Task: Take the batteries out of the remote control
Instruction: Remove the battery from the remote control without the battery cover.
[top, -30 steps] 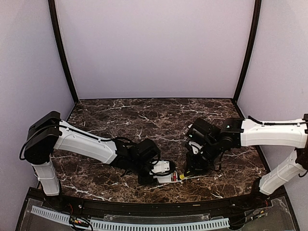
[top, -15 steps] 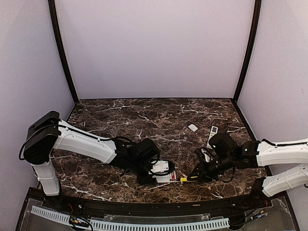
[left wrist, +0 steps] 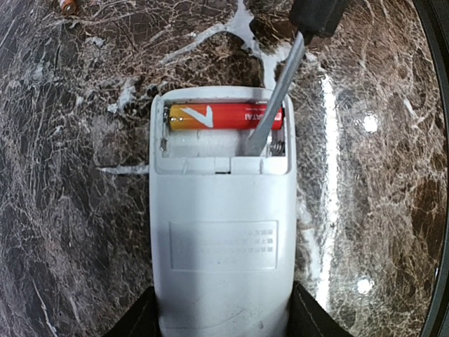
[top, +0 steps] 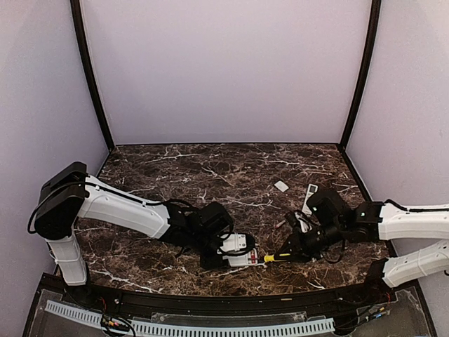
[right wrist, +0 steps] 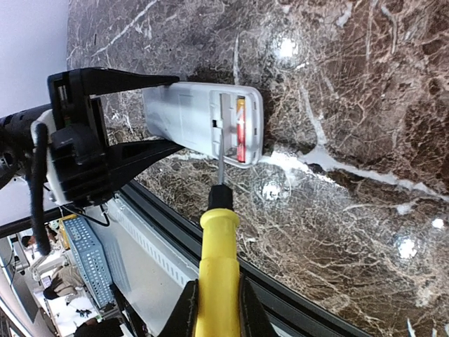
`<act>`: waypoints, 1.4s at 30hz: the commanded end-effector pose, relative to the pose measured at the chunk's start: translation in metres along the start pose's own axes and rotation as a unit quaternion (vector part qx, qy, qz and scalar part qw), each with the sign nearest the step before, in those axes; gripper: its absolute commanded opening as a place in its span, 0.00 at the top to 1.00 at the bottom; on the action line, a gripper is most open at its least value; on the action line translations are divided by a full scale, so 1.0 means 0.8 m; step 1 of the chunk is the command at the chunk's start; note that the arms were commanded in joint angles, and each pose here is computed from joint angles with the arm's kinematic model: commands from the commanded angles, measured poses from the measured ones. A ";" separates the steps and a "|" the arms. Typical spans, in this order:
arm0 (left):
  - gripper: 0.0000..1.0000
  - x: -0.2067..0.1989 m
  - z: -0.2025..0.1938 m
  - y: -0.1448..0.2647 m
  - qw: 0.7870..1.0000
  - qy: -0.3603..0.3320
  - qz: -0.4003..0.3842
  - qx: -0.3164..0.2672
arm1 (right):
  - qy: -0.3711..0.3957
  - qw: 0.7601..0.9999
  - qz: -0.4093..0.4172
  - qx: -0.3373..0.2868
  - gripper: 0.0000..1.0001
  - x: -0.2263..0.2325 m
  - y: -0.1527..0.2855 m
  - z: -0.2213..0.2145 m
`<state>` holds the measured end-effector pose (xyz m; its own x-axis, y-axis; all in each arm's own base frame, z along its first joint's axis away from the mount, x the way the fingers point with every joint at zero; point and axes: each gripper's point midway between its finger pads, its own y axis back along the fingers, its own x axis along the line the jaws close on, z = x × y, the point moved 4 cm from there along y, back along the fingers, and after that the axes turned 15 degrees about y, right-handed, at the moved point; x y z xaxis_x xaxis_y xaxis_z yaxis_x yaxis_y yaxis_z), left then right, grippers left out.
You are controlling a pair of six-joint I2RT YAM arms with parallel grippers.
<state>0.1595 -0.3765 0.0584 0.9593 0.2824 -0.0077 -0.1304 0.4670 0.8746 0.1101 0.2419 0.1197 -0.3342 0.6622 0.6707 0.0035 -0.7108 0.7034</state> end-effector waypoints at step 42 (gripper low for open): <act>0.63 0.015 0.010 0.002 0.999 0.042 -0.017 0.000 | 0.181 0.966 -0.164 0.078 1.00 0.055 0.038 0.050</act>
<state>0.1712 -0.3773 0.0603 0.9377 0.3404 -0.0692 -0.1084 0.4760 0.8727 0.1350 0.2557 0.1773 -0.6250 0.7072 0.3305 -0.0225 -0.4396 0.8979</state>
